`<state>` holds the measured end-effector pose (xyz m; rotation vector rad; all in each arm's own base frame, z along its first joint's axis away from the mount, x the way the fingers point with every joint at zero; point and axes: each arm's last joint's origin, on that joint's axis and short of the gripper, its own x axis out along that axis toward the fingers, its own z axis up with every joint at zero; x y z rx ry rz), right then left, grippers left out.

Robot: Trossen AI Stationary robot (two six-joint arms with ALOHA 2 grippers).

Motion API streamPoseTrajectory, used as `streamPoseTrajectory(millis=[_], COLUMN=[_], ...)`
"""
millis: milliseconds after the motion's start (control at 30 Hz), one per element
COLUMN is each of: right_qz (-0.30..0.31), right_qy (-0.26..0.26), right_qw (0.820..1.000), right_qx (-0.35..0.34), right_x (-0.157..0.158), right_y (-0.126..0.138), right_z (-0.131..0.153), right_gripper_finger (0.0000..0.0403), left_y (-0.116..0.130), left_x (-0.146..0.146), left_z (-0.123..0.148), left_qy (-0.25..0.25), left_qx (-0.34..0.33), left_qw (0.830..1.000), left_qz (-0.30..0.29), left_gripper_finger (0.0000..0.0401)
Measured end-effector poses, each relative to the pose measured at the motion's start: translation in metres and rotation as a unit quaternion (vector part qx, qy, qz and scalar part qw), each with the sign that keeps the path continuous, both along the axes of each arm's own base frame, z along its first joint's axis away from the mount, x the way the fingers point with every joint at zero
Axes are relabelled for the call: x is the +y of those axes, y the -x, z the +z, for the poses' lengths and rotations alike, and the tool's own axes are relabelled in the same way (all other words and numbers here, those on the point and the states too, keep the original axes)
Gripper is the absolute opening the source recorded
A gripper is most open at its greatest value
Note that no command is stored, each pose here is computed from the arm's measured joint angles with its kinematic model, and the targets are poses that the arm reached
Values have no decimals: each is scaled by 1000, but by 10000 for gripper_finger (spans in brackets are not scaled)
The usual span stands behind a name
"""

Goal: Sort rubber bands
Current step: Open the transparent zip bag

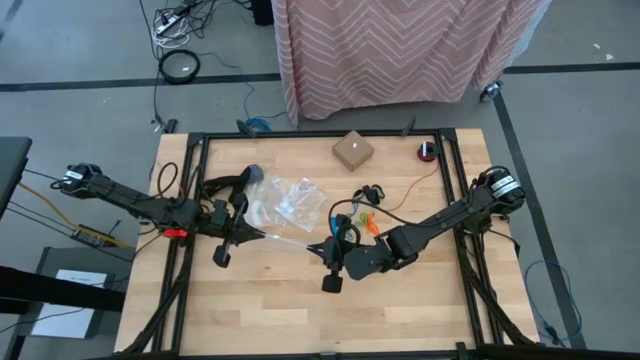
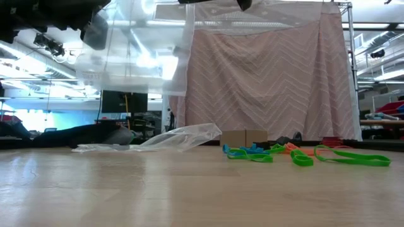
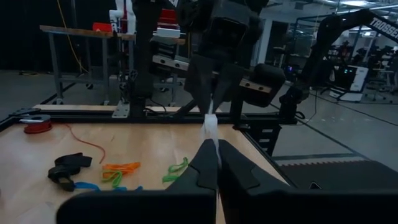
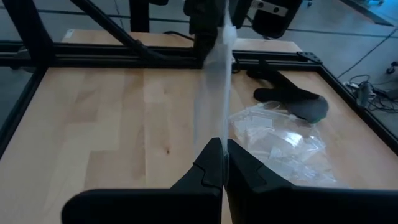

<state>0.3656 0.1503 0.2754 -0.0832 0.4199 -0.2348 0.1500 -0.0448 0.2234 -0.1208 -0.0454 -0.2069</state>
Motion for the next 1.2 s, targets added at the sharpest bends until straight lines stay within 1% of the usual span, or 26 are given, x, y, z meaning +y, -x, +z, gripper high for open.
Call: streamPoseTrajectory(millis=[100, 200, 267, 467, 533, 600, 667, 733, 833, 1033, 1200], right_qz=[15, 22, 14, -6, -16, -22, -25, -5, 12, 18, 43], right_qy=[6, 22, 34, 61, 64, 61, 58, 47, 31, 57, 41], right_qw=[1000, 999, 999, 998, 997, 997, 997, 998, 998, 995, 994], right_qx=[5, 9, 1, -19, -26, -40, -45, -43, -61, -83, -93], right_x=[1, 1, -1, -3, -5, -10, -18, -26, -34, -42, -48], right_y=[0, 0, -1, -3, -4, -8, -12, -17, -22, -26, -29], right_z=[0, 0, 2, 7, 11, 18, 22, 22, 26, 32, 33], right_gripper_finger=[3, 22, 46, 140, 164, 178, 186, 189, 189, 191, 195], left_y=[0, 0, 0, -1, -1, -1, -1, -1, -1, 0, 0], left_x=[1, 1, 2, 3, 4, 4, 5, 4, 4, 4, 4], left_z=[0, -1, -2, -5, -6, -6, -4, 0, 2, 2, 5], left_qy=[1, 0, 0, 9, 9, 13, 18, 25, 29, 34, 40], left_qx=[0, 4, 9, 29, 32, 32, 23, 6, -4, -3, -19], left_qw=[1000, 1000, 999, 998, 998, 997, 996, 997, 997, 997, 996], left_qz=[12, 25, 32, 51, 61, 74, 79, 76, 74, 72, 72], left_gripper_finger=[4, 3, 3, 2, 1, 1, 1, 1, 1, 0, 0])
